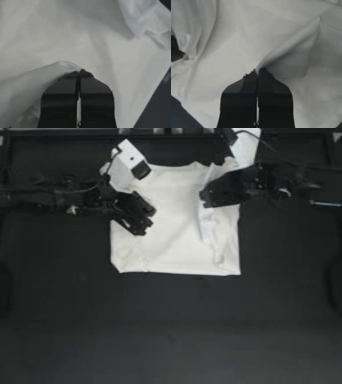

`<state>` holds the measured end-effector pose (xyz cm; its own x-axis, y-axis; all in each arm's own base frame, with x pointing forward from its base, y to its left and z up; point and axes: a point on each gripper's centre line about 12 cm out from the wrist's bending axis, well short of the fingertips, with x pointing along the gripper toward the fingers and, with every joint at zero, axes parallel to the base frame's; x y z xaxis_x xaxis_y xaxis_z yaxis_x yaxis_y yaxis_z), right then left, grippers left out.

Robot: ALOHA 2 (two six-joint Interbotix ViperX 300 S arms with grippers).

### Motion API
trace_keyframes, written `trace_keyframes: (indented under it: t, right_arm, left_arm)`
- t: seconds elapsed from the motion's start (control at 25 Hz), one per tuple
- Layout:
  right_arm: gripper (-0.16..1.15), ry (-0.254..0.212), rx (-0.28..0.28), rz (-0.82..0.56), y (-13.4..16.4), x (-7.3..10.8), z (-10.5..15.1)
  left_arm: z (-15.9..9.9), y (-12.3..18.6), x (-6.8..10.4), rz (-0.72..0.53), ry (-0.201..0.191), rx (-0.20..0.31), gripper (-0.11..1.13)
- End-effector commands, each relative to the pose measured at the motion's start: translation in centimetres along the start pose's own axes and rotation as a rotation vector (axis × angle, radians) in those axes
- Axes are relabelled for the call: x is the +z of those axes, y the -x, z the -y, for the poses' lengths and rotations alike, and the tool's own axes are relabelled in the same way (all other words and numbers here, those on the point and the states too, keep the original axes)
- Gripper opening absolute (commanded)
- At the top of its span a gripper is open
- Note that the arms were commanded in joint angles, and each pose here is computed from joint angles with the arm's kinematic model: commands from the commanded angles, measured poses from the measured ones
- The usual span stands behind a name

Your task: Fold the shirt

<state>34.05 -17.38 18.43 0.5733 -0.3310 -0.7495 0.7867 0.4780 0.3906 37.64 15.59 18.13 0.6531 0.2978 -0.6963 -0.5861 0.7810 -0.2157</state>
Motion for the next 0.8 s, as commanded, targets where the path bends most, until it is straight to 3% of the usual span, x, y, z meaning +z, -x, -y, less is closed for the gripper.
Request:
trace_keyframes:
  t: [0.04, 0.24, 0.36, 0.48, 0.68, 0.8]
  right_arm:
    - [0.05, -0.001, 0.031, 0.030, 0.5, 0.7, -0.7]
    - [0.05, 0.002, 0.038, 0.027, -0.4, 0.3, -0.7]
    - [0.06, 0.004, 0.045, 0.030, -0.9, 0.2, -0.8]
    - [0.12, 0.008, 0.053, 0.038, -1.0, 0.3, -0.9]
    - [0.56, 0.023, 0.055, 0.044, -1.0, 0.3, -0.9]
    - [0.83, 0.044, 0.052, 0.050, -0.8, 0.4, -0.9]
  left_arm:
    - [0.7, 0.4, 1.5, 0.069, -0.002, -0.033, 0.03]
    - [0.6, 0.0, 1.2, 0.072, -0.002, -0.038, 0.08]
    - [0.8, 0.0, 1.5, 0.096, -0.002, -0.051, 0.26]
    - [0.9, -0.1, 1.6, 0.112, 0.002, -0.060, 0.51]
    - [0.4, -0.1, 1.7, 0.114, 0.014, -0.053, 0.86]
    - [0.4, 0.3, 2.2, 0.133, 0.009, -0.056, 0.96]
